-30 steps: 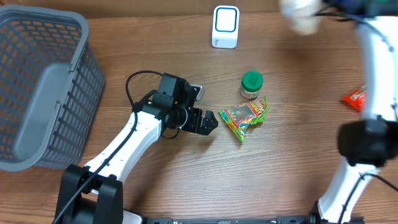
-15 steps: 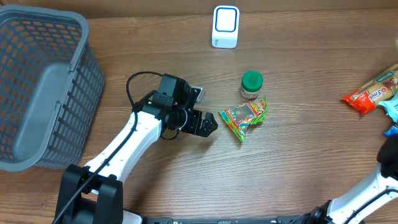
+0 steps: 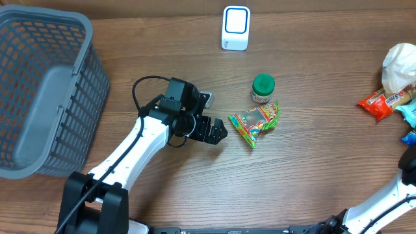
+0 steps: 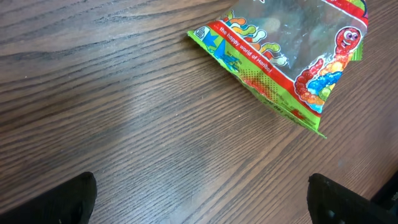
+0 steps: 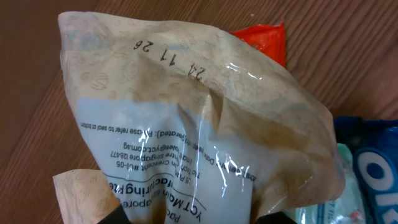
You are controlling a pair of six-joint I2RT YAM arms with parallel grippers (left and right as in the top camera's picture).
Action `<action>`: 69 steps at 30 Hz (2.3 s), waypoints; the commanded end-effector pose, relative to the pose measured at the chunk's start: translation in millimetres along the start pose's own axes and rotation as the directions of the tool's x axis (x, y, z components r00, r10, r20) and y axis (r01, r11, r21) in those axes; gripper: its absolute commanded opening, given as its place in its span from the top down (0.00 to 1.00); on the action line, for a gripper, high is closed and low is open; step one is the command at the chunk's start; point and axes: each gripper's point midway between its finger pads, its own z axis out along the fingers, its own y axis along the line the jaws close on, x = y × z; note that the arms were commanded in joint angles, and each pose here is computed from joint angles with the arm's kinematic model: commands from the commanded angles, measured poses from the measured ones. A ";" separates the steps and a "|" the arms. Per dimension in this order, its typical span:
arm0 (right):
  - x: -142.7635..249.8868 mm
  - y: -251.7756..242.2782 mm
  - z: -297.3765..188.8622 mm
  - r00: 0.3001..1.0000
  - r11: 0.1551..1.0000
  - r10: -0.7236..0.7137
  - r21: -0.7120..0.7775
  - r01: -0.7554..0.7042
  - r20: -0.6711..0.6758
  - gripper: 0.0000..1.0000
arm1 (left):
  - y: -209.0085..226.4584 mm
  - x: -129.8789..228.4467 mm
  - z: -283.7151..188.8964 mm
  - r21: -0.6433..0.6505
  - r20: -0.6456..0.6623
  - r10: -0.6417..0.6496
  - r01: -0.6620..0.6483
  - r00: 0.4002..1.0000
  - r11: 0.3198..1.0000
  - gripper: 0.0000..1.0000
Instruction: Scan the item barcode
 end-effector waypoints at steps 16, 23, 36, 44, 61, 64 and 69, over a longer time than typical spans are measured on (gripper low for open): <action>0.1 13.4 -8.5 1.000 0.998 0.024 -0.066 -0.024 0.001 0.00 | -11.4 0.0 3.2 0.020 -0.006 0.028 -0.028 1.000 0.999 0.00; -12.8 55.4 -80.9 0.998 0.970 -0.009 -0.240 0.022 0.057 0.00 | -7.7 -7.9 3.0 -0.003 0.026 0.041 -0.041 0.999 0.999 0.00; 99.7 152.6 -195.4 0.961 0.879 -0.261 -0.433 0.198 -0.091 0.01 | -25.4 -27.8 8.7 -0.024 0.109 0.179 -0.177 0.978 0.984 0.00; 196.1 199.6 -198.6 0.853 0.791 -0.484 -0.515 0.330 -0.197 0.02 | -24.4 -28.1 11.5 -0.084 0.105 0.235 -0.227 0.966 0.970 0.00; 302.5 152.5 -125.1 0.742 0.819 -0.494 -0.530 0.221 -0.454 0.08 | -63.9 -27.5 23.8 -0.109 0.113 0.511 -0.501 0.852 0.859 0.00; 311.1 145.0 -118.0 0.736 0.824 -0.491 -0.524 0.218 -0.466 0.09 | -73.9 -27.6 26.8 -0.166 0.106 0.544 -0.525 0.832 0.835 0.00; 312.7 143.8 -116.3 0.740 0.820 -0.493 -0.528 0.220 -0.457 0.10 | -78.4 -41.9 22.6 -0.275 0.132 0.573 -0.525 0.809 0.805 0.00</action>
